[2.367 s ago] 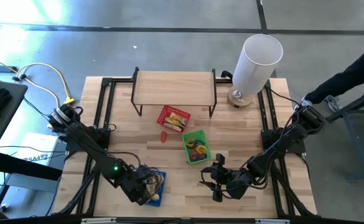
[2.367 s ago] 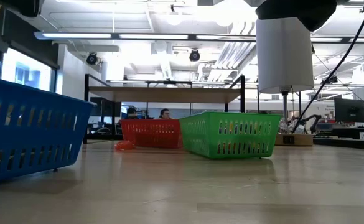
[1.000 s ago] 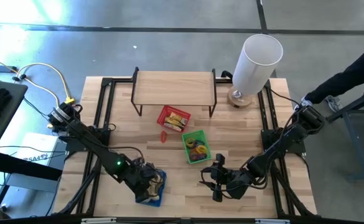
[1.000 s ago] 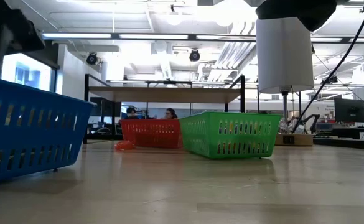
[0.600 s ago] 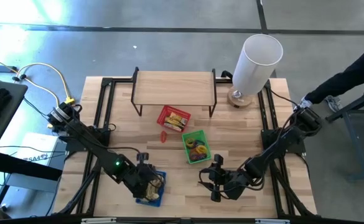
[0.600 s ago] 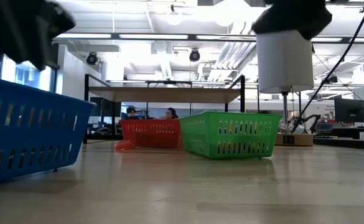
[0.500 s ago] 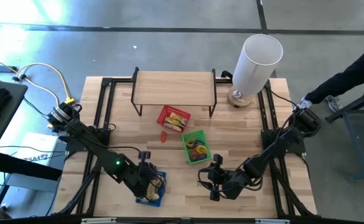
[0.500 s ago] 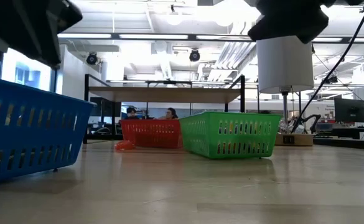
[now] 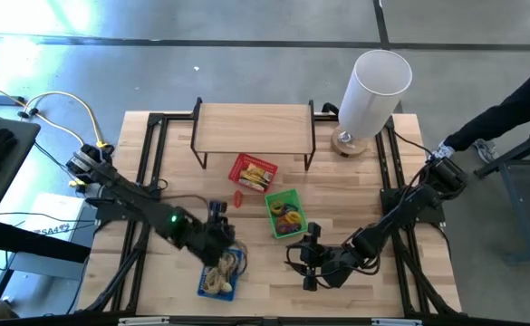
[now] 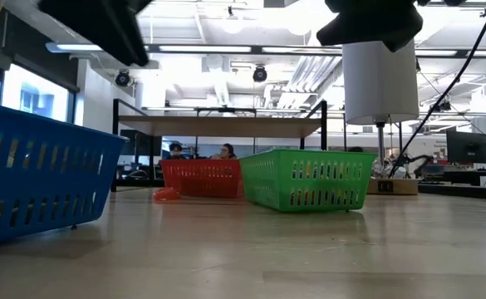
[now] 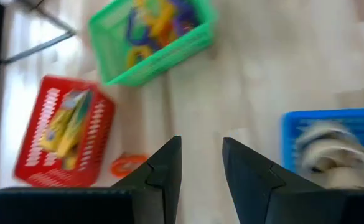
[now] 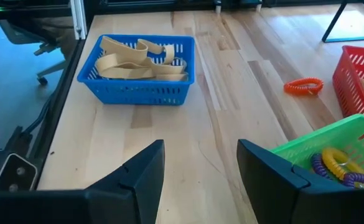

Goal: Pick & Place Office Desk Supplies
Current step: Put the orange spring keychain into the green bin

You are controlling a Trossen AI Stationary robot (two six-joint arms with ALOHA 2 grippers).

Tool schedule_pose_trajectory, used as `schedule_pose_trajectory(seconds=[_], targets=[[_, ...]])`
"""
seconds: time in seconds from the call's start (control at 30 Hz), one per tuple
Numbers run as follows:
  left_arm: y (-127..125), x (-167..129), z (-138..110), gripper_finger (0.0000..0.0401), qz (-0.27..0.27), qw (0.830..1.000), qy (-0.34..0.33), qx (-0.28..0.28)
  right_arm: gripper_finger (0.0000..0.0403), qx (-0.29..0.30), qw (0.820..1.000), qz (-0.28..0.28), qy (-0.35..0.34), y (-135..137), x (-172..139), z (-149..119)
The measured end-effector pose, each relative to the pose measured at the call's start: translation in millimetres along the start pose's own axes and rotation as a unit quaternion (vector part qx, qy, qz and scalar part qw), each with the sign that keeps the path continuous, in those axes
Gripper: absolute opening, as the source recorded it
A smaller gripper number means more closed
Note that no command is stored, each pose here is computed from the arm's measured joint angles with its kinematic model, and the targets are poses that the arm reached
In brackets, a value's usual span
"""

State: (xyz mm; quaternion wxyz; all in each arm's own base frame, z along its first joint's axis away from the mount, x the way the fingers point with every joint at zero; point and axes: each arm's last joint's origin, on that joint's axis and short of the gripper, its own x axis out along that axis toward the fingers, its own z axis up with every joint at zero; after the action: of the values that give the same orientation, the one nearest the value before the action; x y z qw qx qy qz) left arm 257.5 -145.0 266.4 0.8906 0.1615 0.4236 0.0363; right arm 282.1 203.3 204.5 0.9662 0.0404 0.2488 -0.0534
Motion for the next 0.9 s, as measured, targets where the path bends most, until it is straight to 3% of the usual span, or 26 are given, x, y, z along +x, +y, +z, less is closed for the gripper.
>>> schedule_pose_trajectory(seconds=[0.3,0.4,0.57,0.8,0.9], targets=[[44.0,15.9,-3.3,0.0108,0.045,0.997,0.057,-0.033,0.019,-0.021,1.0,-0.003,0.001,-1.4,0.9,0.3],[55.0,22.1,-3.5,0.0114,0.018,0.996,0.072,-0.055,0.019,-0.031,0.999,-0.005,0.002,-2.8,2.0,0.9],[70.5,30.7,-4.0,0.0141,-0.08,0.99,0.092,-0.075,0.019,-0.051,0.999,-0.012,0.004,-7.0,5.1,2.3],[100.3,41.7,-8.1,0.0184,-0.052,0.987,0.104,-0.106,0.019,-0.077,0.997,-0.023,0.013,-12.8,8.6,2.9],[106.9,49.5,-12.3,0.0185,-0.079,0.987,0.097,-0.101,0.019,-0.086,0.995,-0.031,0.027,-16.0,9.6,0.8]])
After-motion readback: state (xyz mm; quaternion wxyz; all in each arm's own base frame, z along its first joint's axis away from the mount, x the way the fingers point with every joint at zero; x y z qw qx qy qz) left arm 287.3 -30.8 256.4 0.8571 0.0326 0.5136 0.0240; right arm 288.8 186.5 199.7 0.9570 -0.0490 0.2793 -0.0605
